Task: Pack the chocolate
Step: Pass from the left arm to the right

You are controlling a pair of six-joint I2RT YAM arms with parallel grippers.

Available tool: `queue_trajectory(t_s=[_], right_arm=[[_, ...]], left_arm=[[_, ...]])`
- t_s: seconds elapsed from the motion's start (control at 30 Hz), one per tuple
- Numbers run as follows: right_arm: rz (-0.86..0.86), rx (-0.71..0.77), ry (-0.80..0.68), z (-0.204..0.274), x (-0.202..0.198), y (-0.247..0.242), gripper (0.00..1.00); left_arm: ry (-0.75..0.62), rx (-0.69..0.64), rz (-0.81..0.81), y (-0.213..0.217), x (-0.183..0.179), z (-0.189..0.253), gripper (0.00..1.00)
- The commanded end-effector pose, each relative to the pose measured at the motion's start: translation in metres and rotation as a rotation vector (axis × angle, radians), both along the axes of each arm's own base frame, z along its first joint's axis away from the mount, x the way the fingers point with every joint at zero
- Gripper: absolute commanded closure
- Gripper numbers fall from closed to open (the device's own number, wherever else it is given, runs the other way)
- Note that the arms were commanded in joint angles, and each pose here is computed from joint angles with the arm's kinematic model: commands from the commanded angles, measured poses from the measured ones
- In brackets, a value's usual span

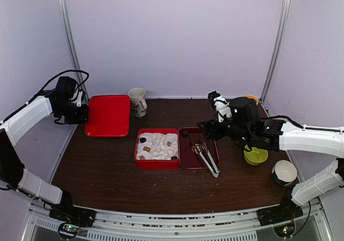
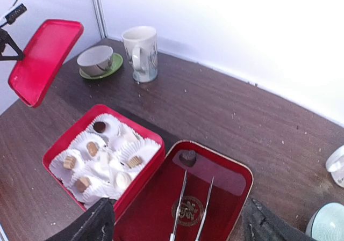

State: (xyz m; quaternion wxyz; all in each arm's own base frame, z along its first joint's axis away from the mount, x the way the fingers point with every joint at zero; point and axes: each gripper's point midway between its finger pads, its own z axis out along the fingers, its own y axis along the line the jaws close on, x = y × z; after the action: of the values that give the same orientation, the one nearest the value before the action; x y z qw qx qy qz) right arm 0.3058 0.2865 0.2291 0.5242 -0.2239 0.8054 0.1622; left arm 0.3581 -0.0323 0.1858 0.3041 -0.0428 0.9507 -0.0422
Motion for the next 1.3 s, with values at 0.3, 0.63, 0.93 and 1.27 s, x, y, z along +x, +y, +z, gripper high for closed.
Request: queue_trajectory(t_s=[0.3, 0.63, 0.93, 1.27], right_arm=[[0.306, -0.093, -0.333, 0.09, -0.047, 0.04, 0.09], [0.366, -0.232, -0.457, 0.111, -0.059, 0.035, 0.0], [0.5, -0.518, -0.687, 0.086, -0.092, 0.057, 0.0], [0.644, -0.696, -0.906, 0.067, -0.127, 0.075, 0.0]], left_arm=[[-0.081, -0.242, -0.379, -0.094, -0.011, 0.043, 1.0], [-0.042, -0.293, -0.542, -0.136, -0.02, 0.046, 1.0], [-0.001, -0.344, -0.656, -0.163, -0.033, 0.043, 1.0], [0.056, -0.367, -0.685, -0.169, -0.044, 0.025, 1.0]])
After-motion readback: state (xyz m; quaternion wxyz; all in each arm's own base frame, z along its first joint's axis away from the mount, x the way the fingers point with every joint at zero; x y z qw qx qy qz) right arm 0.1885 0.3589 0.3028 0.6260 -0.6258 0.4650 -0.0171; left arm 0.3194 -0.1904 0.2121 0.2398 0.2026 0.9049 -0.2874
